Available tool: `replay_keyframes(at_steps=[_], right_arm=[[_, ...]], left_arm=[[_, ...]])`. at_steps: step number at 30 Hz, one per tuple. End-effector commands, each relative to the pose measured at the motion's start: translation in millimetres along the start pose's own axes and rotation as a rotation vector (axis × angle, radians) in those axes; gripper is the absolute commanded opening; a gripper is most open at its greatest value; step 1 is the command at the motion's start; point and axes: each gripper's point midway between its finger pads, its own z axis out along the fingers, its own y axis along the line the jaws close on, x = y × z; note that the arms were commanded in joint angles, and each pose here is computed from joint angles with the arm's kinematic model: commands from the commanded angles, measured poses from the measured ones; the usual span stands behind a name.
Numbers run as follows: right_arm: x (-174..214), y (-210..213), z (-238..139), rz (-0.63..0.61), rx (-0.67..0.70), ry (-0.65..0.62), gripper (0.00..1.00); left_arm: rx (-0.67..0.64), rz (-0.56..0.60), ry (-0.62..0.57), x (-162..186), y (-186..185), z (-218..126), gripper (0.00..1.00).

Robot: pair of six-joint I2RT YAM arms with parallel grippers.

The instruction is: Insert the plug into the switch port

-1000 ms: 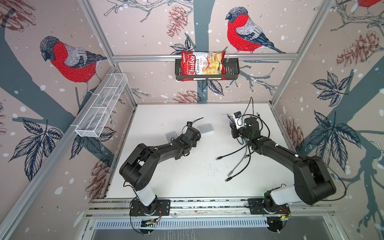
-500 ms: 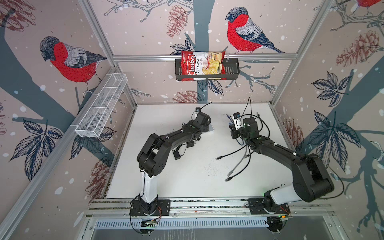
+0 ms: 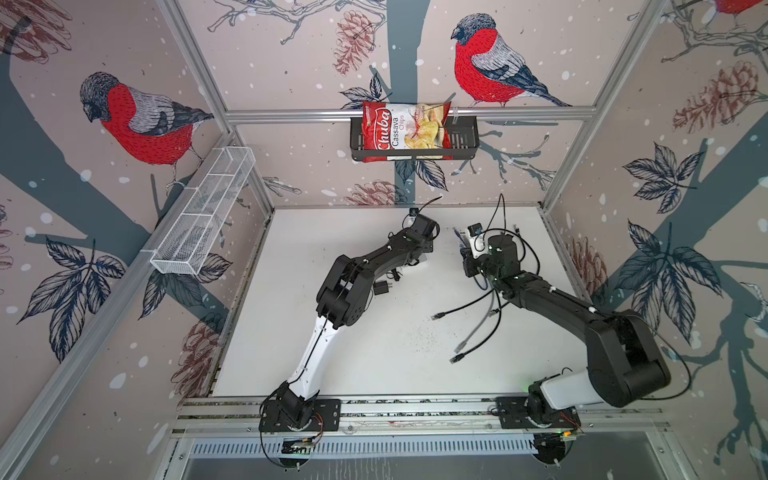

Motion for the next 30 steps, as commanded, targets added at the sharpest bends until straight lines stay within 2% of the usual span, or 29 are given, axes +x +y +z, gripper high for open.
replay_keyframes(at_steps=[1,12,21,26,30], right_arm=[[-2,-3,-1,-0.014,0.015,-0.007,0.03],[-1,-4,-3,-0.013,0.017,-0.009,0.03],[-1,-9,-4,-0.009,0.03,-0.009,0.03],[0,-13,-1,-0.004,0.036,0.001,0.03],[3,-13,2,-0.004,0.034,0.012,0.03]], left_arm=[[0.055,-0.023,0.007,-1,-13,7,0.8],[0.113,-0.019,0.071,19,-25,25,0.78],[0.256,-0.002,0.163,46,-45,18,0.73],[0.302,0.059,0.199,67,-49,6,0.71],[0.337,0.146,0.241,84,-54,-4,0.65]])
